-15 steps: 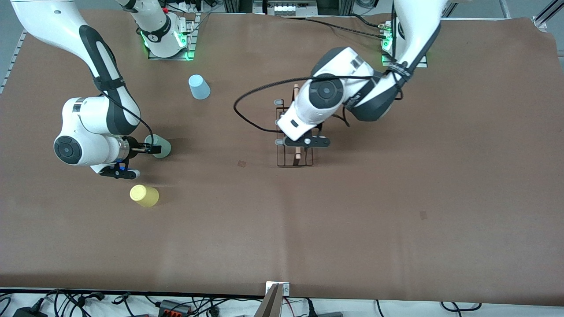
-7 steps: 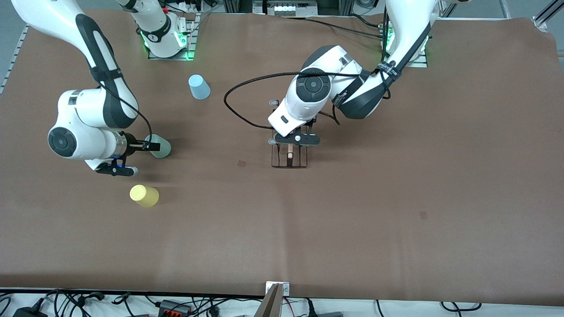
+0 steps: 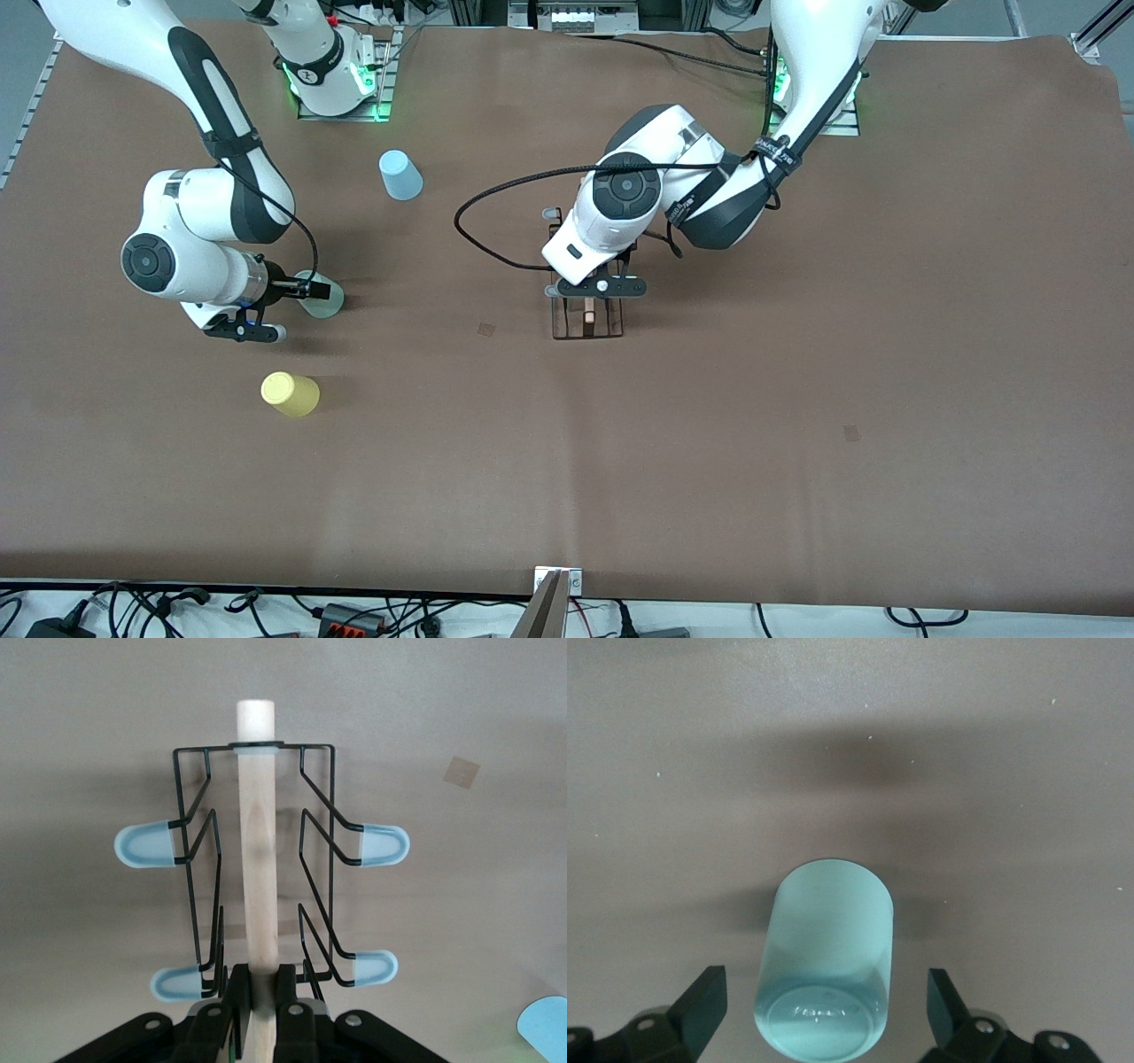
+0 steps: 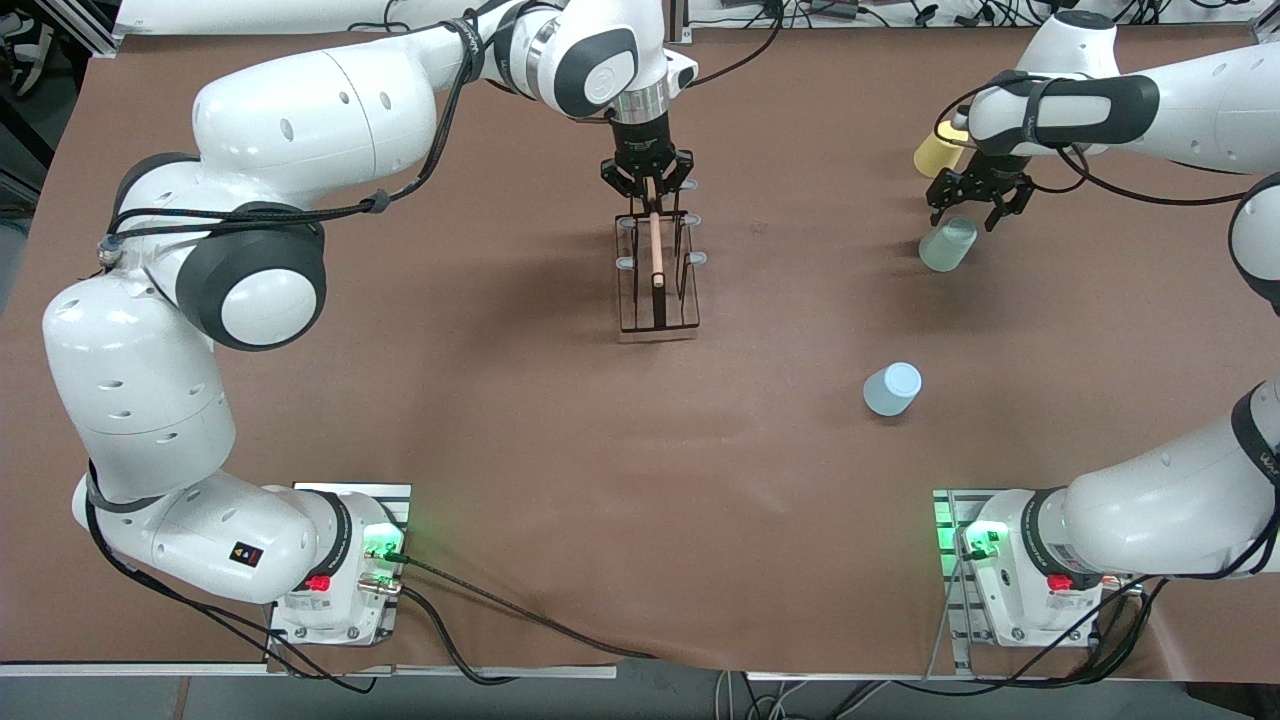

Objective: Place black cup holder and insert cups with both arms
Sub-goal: 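Lower the rack onto the table while the right gripper grasps the teal cup, then open the left gripper and withdraw while the right gripper lifts the teal cup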

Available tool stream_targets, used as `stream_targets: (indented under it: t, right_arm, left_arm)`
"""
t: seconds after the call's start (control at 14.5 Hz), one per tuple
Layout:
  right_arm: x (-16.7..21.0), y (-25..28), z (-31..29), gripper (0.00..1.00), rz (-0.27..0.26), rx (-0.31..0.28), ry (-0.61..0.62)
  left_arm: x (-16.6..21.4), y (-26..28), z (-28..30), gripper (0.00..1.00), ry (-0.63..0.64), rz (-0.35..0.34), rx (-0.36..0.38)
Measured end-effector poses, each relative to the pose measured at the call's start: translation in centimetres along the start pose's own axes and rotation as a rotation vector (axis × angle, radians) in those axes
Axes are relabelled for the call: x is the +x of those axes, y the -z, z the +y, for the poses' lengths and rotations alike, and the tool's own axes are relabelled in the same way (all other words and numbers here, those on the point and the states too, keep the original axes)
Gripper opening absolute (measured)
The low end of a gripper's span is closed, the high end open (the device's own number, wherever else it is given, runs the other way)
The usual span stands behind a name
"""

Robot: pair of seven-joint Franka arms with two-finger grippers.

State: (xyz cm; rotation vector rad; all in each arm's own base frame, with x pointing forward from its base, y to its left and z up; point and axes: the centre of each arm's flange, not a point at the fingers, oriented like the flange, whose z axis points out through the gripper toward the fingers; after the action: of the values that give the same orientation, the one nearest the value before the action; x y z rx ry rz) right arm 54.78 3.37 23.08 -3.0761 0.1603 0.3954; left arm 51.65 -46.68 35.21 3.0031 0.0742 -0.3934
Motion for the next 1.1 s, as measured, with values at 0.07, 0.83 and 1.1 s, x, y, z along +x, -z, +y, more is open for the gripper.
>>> stream_targets:
  t: [0.07, 0.83, 1.1]
  right_arm:
    - [-0.07, -0.15, 0.02, 1.0, -0.001, 0.0, 0.0]
    - [-0.4, -0.98, 0.12, 0.74, -0.018, -0.002, -0.002]
    - [-0.35, -0.79, 0.14, 0.66, -0.014, -0.001, -0.003]
  left_arm:
    - [0.08, -0.14, -0.02, 0.15, 0.001, -0.001, 0.0]
    - [0.47, -0.9, -0.03, 0.17, 0.061, -0.008, 0.0]
    - [0.71, -0.45, -0.02, 0.41, 0.09, -0.002, -0.007]
